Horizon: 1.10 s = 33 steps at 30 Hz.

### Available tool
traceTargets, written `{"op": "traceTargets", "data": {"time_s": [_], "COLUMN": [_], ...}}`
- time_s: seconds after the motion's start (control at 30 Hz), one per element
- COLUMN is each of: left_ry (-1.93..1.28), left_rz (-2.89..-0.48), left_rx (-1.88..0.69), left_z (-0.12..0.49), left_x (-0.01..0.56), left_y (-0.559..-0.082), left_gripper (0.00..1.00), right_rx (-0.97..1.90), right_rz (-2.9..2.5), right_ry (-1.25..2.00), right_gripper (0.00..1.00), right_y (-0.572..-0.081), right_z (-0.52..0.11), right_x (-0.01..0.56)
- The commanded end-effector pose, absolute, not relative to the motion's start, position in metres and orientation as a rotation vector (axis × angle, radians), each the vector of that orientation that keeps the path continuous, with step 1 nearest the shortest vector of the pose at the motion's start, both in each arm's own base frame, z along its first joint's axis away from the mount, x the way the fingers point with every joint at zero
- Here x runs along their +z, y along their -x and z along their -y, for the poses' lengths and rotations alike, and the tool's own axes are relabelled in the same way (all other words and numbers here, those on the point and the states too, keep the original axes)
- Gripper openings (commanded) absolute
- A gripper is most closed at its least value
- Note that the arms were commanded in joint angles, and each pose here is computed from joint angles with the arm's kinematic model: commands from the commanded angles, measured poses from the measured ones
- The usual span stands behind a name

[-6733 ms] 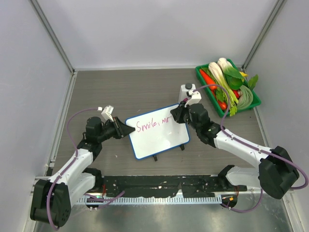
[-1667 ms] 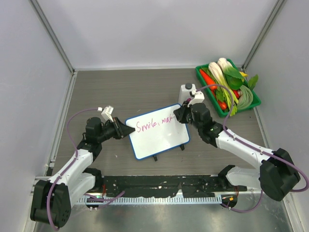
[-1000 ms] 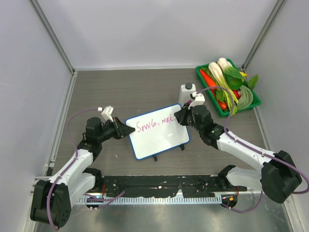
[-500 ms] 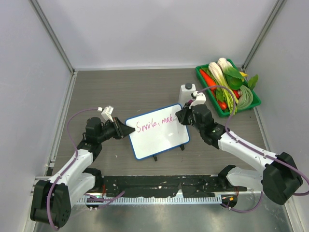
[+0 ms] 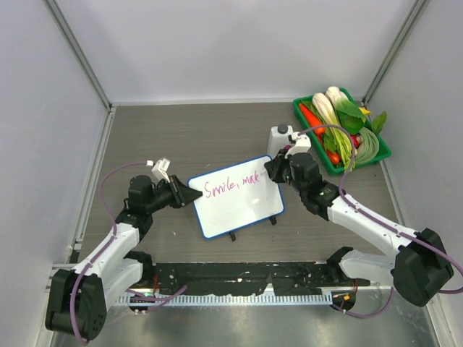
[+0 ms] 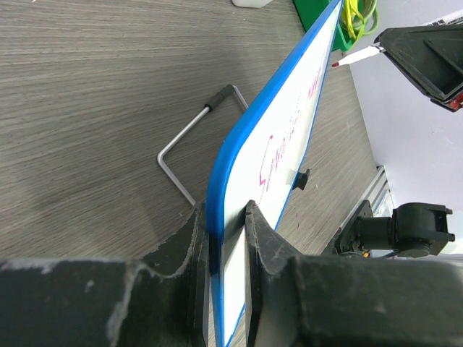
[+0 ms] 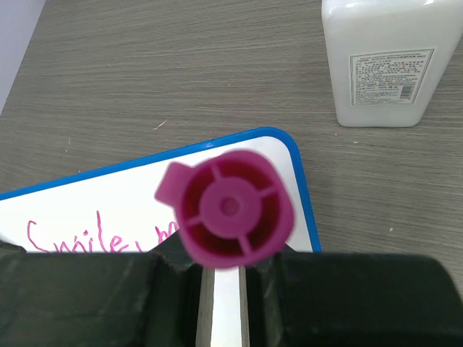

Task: Write a sentence on the whiteboard
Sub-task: Write with the whiteboard marker on the whiteboard.

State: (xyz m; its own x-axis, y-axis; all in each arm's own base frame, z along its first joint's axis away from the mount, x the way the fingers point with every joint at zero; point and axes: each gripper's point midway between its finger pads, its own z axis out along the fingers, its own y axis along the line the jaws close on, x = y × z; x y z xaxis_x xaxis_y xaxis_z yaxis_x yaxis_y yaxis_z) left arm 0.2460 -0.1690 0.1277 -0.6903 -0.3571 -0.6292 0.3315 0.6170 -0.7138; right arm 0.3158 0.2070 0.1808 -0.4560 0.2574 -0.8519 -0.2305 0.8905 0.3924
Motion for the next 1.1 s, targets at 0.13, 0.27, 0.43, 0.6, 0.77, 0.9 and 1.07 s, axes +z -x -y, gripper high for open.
{"op": "traceTargets", "data": {"time_s": [0.13,0.27,0.43,0.6,0.77,0.9,1.07], "left_ry": [0.062,0.061,0.061,0.059,0.059,0.059,0.062], "left_rz": [-2.084,-2.082,-2.083,-2.083,-2.081,-2.081,-2.081], "left_rx": [-0.850,-0.850,-0.852,-0.851,-0.851,-0.851,-0.851], "left_z": [0.137,0.137,0.137,0.137,0.137,0.137,0.137], "left_x": [0.098,0.099,0.099,0.099,0.099,0.099,0.099], "left_y": [-0.263,-0.263,-0.262,-0.262,-0.262,-0.262,-0.262], "left_gripper": [0.00,0.00,0.00,0.00,0.00,0.00,0.00], "right_rx": [0.602,0.603,0.589,0.553,0.509,0.486,0.477], "right_rz": [-1.921,-1.937,-1.950,-1.957,-1.964,-1.962,-1.961], "right_ry": [-0.021,-0.020,-0.029,-0.044,-0.075,-0.092,-0.110], "right_gripper": [0.01,0.01,0.01,0.01,0.01,0.01,0.01], "right_y": [-0.322,-0.323,-0.325,-0.327,-0.330,-0.333,-0.338], "right_z": [-0.213,-0.215,-0.214,-0.209,-0.199,-0.193,-0.191], "right_x": [0.193,0.185,0.178,0.176,0.173,0.174,0.176]}}
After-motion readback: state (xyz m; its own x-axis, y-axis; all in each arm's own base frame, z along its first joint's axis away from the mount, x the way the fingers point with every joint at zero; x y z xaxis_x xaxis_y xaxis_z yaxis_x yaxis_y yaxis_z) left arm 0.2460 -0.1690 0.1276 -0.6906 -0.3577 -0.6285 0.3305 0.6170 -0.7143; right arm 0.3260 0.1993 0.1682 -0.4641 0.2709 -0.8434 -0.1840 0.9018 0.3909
